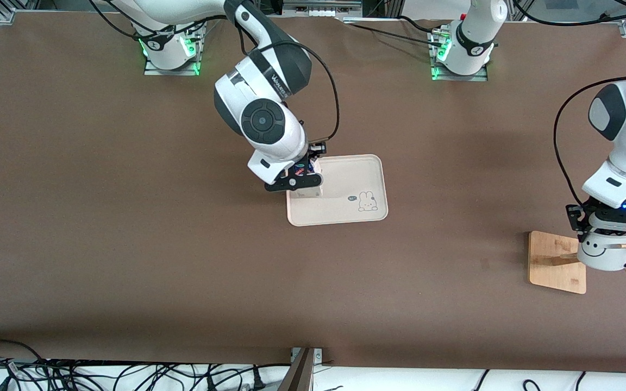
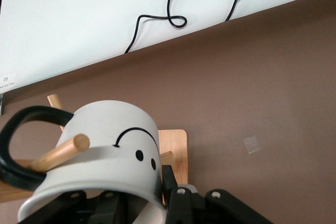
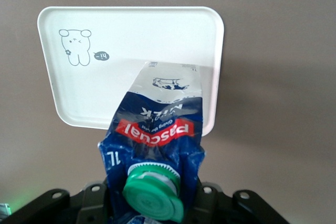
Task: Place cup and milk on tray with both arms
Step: 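Lower the milk carton onto the tray and open the right gripper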
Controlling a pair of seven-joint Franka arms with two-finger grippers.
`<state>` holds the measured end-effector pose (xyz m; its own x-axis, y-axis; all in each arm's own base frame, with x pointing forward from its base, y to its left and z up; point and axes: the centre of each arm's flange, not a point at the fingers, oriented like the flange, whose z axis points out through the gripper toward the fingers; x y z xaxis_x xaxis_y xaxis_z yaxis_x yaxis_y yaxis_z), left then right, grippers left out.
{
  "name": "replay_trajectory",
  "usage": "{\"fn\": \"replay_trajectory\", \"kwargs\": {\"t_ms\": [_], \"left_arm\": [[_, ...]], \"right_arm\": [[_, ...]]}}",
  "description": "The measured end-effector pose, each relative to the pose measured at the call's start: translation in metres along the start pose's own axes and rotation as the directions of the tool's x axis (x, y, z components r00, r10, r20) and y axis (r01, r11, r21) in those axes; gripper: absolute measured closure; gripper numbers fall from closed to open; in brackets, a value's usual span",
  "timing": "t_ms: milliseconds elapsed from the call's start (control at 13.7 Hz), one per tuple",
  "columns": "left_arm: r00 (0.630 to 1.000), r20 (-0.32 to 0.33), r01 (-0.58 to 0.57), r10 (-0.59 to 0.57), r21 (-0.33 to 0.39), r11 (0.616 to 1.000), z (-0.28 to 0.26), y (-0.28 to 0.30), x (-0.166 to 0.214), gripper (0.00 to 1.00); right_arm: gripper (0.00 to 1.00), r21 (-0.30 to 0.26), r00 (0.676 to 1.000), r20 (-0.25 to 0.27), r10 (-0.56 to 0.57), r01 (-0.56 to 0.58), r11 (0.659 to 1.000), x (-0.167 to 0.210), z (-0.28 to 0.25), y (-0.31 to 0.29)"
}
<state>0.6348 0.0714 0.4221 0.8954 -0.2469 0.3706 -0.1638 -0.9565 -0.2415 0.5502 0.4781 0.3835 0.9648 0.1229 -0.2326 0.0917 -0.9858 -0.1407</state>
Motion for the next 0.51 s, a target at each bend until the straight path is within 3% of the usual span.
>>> {"fn": "replay_trajectory", "kwargs": {"t_ms": [146, 512], "left_arm": [[1.000, 0.009, 0.003, -0.003, -0.001, 1.000, 0.001, -0.001, -0.002, 0.89], [1.000, 0.012, 0.003, -0.003, -0.001, 1.000, 0.001, 0.000, -0.003, 0.89]], "right_arm": [[0.49, -0.008, 1.000, 0.010, -0.001, 0.001, 1.000, 0.003, 0.007, 0.002], [0.50, -0.028, 0.999, 0.041, -0.002, 0.003, 1.000, 0.006, 0.032, 0.000]]}}
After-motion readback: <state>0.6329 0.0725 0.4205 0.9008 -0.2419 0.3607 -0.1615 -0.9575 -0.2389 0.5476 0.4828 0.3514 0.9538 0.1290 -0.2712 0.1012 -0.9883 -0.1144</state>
